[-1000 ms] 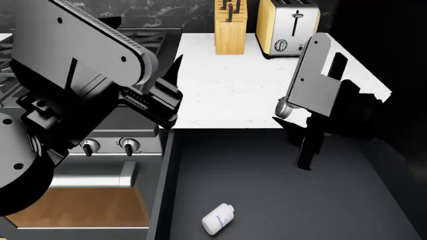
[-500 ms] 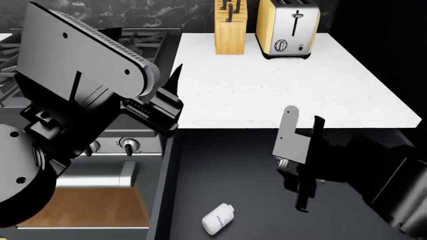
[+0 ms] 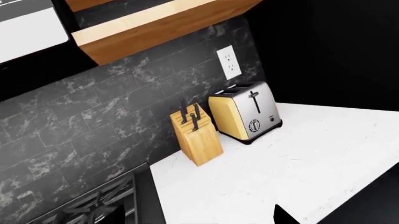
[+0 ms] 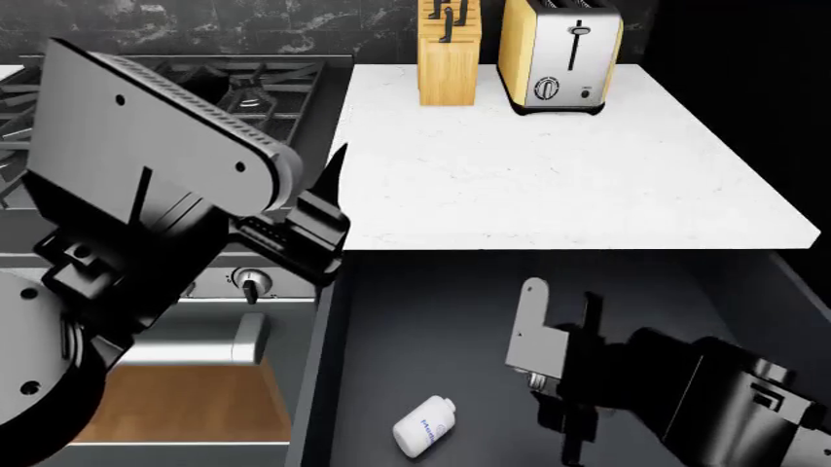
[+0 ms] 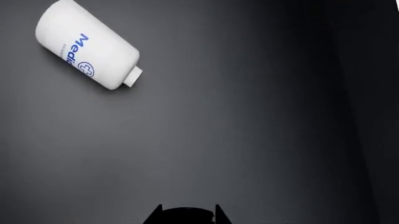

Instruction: Pick and place the shaker into the drawer. Then close the cabinet.

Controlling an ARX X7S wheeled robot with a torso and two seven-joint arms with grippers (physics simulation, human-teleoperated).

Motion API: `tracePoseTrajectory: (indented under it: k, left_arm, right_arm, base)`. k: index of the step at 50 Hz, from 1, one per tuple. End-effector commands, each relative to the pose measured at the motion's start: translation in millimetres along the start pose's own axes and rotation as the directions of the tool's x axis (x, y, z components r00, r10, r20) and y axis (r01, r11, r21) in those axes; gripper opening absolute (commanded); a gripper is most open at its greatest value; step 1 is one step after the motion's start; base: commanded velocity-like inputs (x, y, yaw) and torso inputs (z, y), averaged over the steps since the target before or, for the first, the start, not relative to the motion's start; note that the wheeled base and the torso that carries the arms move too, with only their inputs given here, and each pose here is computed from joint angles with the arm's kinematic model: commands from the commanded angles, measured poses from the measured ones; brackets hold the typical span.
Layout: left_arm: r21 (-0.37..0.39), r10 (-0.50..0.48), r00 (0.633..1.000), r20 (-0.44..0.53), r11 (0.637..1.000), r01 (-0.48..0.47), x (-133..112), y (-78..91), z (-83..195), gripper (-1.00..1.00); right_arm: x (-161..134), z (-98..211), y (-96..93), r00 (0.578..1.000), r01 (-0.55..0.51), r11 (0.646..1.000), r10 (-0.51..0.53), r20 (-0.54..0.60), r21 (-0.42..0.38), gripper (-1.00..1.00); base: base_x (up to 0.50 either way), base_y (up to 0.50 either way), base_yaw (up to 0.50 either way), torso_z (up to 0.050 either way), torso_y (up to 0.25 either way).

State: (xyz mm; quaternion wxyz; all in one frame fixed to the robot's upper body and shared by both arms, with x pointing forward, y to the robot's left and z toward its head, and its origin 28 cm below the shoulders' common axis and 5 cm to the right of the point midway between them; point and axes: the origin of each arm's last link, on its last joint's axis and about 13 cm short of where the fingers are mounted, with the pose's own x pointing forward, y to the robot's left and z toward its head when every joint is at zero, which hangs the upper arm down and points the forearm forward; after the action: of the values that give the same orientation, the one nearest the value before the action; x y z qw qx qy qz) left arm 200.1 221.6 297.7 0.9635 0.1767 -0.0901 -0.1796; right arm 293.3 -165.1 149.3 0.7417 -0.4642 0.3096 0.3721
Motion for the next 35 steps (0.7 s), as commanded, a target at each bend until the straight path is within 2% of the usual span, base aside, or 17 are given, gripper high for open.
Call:
tracePoseTrajectory:
  k: [1,2,6,10,13,18,20,24,27,30,32,35]
  left_arm:
    - [-0.002,0.003,1.0,-0.004,1.0,-0.003,-3.5,-0.3,0.5,1.0]
    - [-0.002,0.004,1.0,-0.005,1.0,-0.004,-3.6,-0.2,0.4,1.0]
    - [-0.004,0.006,1.0,-0.004,1.0,-0.006,-4.4,-0.5,-0.2,1.0]
    - [-0.008,0.006,1.0,-0.001,1.0,-0.006,-4.5,-1.0,-1.2,1.0]
    - [-0.011,0.007,1.0,0.003,1.0,-0.007,-4.1,-1.0,-0.5,1.0]
    - [-0.011,0.011,1.0,0.011,1.0,-0.011,-3.8,-1.1,1.4,1.0]
    - [-0.011,0.009,1.0,0.014,1.0,-0.009,-4.0,-1.5,2.2,1.0]
    - [-0.01,0.006,1.0,0.015,1.0,-0.005,-4.5,-2.0,3.4,1.0]
    - [-0.01,0.002,1.0,0.018,1.0,-0.002,-3.8,-2.7,4.3,1.0]
    - [-0.009,-0.002,1.0,0.019,1.0,0.002,-3.2,-3.3,5.0,1.0]
    - [-0.008,-0.002,1.0,0.021,1.0,0.002,-3.1,-3.3,5.2,1.0]
    - [-0.012,-0.001,1.0,0.023,1.0,0.001,-3.4,-3.9,5.0,1.0]
  right_arm:
    - [18.2,-2.9,0.9,0.999,0.041,0.999,-0.041,-0.027,-0.002,-1.0]
    - [18.9,-2.3,-0.9,0.998,0.06,0.998,-0.06,-0.021,0.001,1.0]
    - [11.5,3.9,-13.6,0.985,0.163,0.986,-0.165,0.05,0.045,1.0]
    - [-15.9,14.0,-25.2,0.952,0.238,0.965,-0.254,0.169,0.11,1.0]
    - [-43.2,22.3,-31.4,0.916,0.28,0.95,-0.307,0.257,0.137,1.0]
    - [-95.7,36.4,-39.2,0.83,0.345,0.922,-0.386,0.401,0.174,1.0]
    - [-115.6,40.8,-38.8,0.784,0.362,0.909,-0.417,0.461,0.206,1.0]
    - [-154.2,48.1,-33.8,0.668,0.334,0.886,-0.464,0.582,0.322,1.0]
    - [-176.3,51.6,-30.1,0.583,0.302,0.862,-0.505,0.636,0.408,1.0]
    - [-189.2,53.0,-28.4,0.526,0.281,0.841,-0.538,0.659,0.463,1.0]
    - [-196.4,54.8,-28.8,0.475,0.274,0.811,-0.582,0.66,0.517,1.0]
    - [-197.9,58.1,-28.9,0.399,0.284,0.722,-0.687,0.607,0.631,1.0]
  base:
    - [0.0,0.0,0.0,0.0,0.0]
    - [0.0,0.0,0.0,0.0,0.0]
    - [0.0,0.0,0.0,0.0,0.0]
    - [0.0,0.0,0.0,0.0,0.0]
    - [0.0,0.0,0.0,0.0,0.0]
    - [0.0,0.0,0.0,0.0,0.0]
    - [0.0,0.0,0.0,0.0,0.0]
    - [0.0,0.0,0.0,0.0,0.0]
    - [0.0,0.0,0.0,0.0,0.0]
    - [0.0,0.0,0.0,0.0,0.0]
    - [0.0,0.0,0.0,0.0,0.0]
    - [0.0,0.0,0.0,0.0,0.0]
